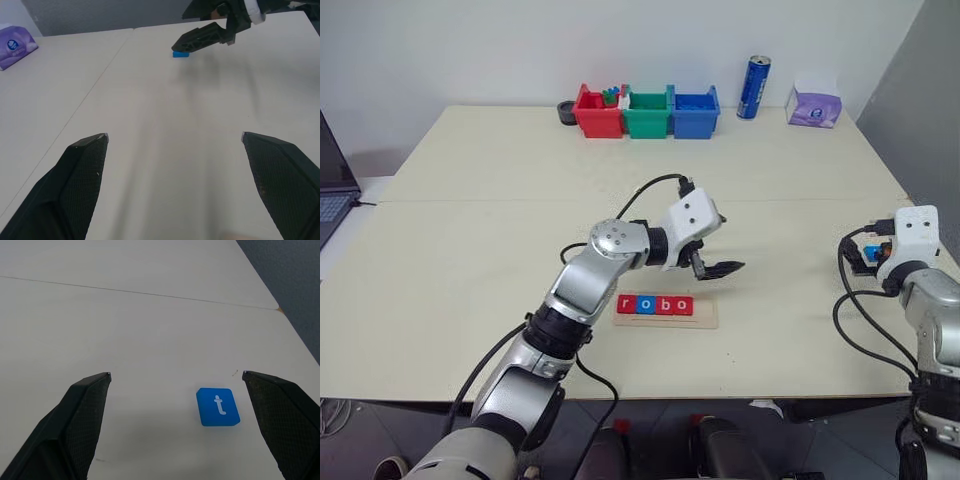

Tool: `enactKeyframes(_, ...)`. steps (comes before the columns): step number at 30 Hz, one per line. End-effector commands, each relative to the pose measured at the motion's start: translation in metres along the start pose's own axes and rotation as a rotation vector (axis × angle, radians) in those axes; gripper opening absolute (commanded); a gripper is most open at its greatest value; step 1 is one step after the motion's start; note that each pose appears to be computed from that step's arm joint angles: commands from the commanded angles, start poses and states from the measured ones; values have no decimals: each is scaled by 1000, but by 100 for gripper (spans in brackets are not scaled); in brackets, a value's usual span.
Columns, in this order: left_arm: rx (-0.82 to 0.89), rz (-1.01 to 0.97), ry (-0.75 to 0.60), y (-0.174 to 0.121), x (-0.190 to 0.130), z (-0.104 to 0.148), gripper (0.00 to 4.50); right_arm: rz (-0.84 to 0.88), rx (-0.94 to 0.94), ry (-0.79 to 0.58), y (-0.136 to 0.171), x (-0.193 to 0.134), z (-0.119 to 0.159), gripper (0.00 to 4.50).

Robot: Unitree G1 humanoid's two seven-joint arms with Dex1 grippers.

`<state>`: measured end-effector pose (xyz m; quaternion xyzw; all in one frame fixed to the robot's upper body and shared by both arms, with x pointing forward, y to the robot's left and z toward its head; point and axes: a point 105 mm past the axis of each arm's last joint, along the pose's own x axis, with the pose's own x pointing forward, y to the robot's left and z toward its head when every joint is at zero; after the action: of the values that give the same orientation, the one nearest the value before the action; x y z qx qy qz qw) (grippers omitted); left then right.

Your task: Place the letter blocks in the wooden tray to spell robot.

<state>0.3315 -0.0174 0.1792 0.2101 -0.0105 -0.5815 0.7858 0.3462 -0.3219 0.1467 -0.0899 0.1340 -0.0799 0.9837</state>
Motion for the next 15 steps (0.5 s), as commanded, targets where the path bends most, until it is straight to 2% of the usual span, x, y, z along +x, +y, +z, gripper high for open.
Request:
enactKeyframes(1, 48, -21, -43, -3, 7, 18, 450, -30, 19, -10, -22, 9, 13, 447)
enactKeyframes(6, 54, -36, -73, -5, 14, 28, 450, -61, 24, 64, -39, 31, 12, 447)
enactKeyframes(15, 64, -58, -86, -8, 15, 31, 450, -23, 30, 272, -40, 48, -22, 447)
